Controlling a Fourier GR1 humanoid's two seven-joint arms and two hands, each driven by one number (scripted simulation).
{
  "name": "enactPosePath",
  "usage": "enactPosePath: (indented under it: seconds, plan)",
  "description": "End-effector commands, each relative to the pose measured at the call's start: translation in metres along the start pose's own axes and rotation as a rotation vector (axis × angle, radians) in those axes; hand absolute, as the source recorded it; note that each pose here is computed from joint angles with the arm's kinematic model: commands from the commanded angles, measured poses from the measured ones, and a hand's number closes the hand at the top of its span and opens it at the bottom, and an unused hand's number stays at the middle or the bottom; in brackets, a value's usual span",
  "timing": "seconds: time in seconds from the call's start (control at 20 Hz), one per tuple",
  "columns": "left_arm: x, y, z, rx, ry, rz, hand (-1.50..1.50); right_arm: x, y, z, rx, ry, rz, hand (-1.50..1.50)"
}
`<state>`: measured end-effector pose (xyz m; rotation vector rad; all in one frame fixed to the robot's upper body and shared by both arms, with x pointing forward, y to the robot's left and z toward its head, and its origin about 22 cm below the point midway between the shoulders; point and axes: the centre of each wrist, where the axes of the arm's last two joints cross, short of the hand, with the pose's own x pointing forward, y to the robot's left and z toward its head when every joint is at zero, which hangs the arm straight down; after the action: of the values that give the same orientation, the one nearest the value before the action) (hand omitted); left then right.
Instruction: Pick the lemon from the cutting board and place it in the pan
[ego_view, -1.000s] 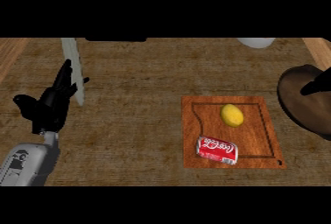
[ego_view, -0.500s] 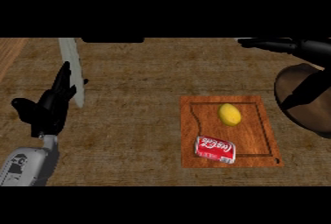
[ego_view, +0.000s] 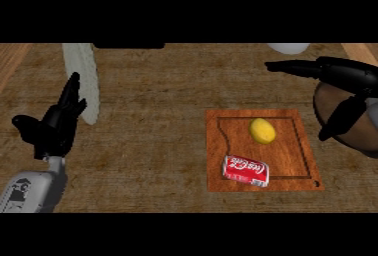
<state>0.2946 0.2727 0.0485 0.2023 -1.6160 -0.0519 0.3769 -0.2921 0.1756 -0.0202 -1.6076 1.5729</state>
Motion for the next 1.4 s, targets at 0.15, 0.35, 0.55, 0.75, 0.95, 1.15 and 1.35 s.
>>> enactPosePath:
  seconds: [0.15, 0.35, 0.55, 0.75, 0.95, 1.15, 1.35]
  plan:
    - [0.011, -0.007, -0.014, -0.014, -0.006, -0.008, 0.0, -0.014, 0.025, -0.038, 0.078, 0.05, 0.034, -1.5]
    - [0.01, 0.003, -0.007, 0.0, -0.028, -0.005, 0.0, -0.034, 0.022, -0.016, 0.146, 0.046, 0.005, -1.5]
    - [0.004, -0.013, -0.007, -0.014, -0.011, -0.014, 0.0, -0.026, 0.047, -0.047, 0.184, 0.002, 0.035, -1.5]
    - [0.024, -0.003, -0.013, -0.001, -0.002, 0.003, 0.0, -0.023, 0.04, -0.043, 0.2, 0.021, 0.067, -1.5]
    - [-0.004, -0.006, -0.005, 0.002, -0.015, -0.002, 0.0, -0.031, 0.053, -0.048, 0.224, 0.044, 0.1, -1.5]
    - [0.013, 0.002, 0.004, 0.007, 0.001, 0.004, 0.0, -0.018, 0.072, -0.057, 0.276, 0.1, 0.226, -1.5]
    - [-0.004, 0.005, 0.006, 0.004, 0.004, 0.007, 0.0, -0.032, 0.078, -0.04, 0.297, 0.126, 0.261, -1.5]
